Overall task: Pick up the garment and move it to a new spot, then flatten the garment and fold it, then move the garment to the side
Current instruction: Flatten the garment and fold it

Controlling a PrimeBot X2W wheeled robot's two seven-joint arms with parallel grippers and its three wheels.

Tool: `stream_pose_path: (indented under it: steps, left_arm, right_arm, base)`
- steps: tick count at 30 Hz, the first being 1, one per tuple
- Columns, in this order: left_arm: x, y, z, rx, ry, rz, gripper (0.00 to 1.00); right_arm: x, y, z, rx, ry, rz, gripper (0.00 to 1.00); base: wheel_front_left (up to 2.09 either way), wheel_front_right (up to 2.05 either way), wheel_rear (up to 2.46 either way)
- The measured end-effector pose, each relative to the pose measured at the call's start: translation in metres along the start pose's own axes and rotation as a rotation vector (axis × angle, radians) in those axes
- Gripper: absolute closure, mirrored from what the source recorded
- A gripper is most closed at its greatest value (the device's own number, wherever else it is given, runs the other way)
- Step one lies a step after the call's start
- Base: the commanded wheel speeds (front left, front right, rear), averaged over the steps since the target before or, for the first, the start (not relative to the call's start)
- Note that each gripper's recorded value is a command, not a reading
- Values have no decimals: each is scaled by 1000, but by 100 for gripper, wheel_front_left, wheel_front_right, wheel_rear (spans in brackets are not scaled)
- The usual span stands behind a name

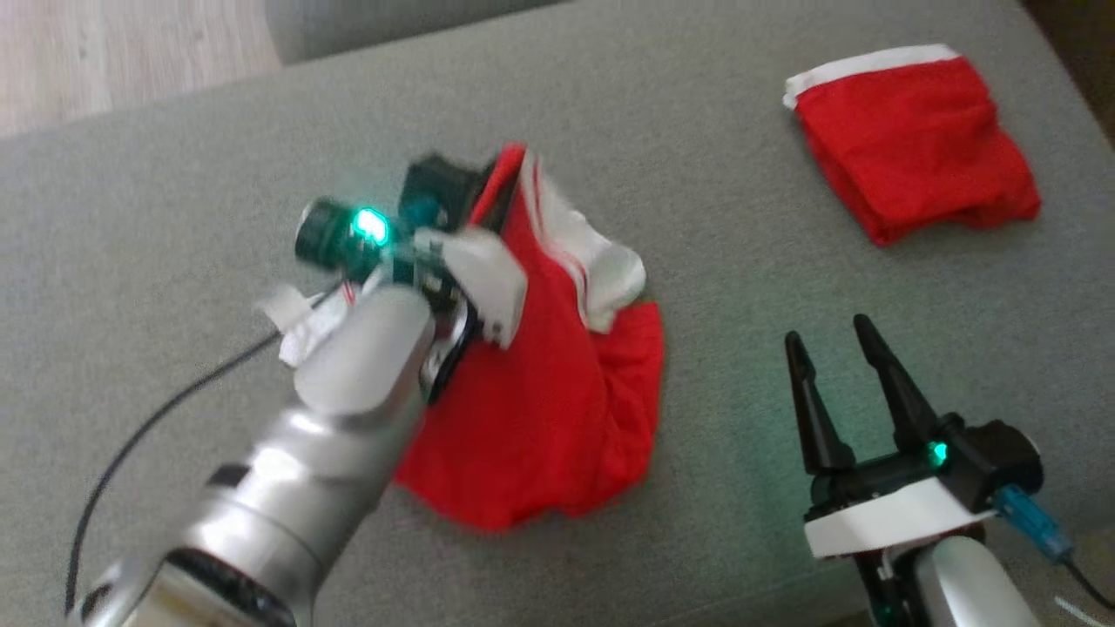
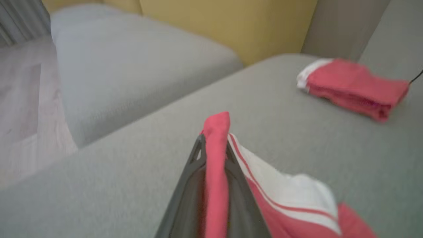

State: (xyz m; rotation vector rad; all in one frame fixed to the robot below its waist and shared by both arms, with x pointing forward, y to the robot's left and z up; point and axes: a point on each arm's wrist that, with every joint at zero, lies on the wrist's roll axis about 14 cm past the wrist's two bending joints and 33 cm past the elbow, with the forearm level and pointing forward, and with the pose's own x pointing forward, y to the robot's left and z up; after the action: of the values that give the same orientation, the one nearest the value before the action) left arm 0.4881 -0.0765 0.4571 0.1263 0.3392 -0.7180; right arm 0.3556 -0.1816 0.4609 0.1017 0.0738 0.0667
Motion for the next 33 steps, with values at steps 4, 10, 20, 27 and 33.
stream_pose_path:
  steps: [4, 10, 20, 27, 33]
  left_arm:
    - [-8, -14, 102, 8, -283, -47, 100]
    - [-71, -37, 279, 17, -797, -94, 100]
    - [-104, 46, 191, -283, -754, 193, 100]
    - [-167, 79, -79, -619, -302, 560, 100]
    - [-213, 67, -130, -747, -262, 637, 38]
  right_arm:
    - [-10, 5, 11, 15, -38, -3, 0]
    - [-27, 4, 19, 20, -71, -19, 0]
    - [-19, 19, 28, 20, -102, 34, 0]
    - [-20, 34, 2, 27, -22, 79, 0]
    - [-13, 49, -5, 23, 1, 137, 0]
  base:
    - [0, 0, 0]
    - [0, 0, 0]
    - [0, 0, 0]
    - [0, 0, 0]
    - [0, 0, 0]
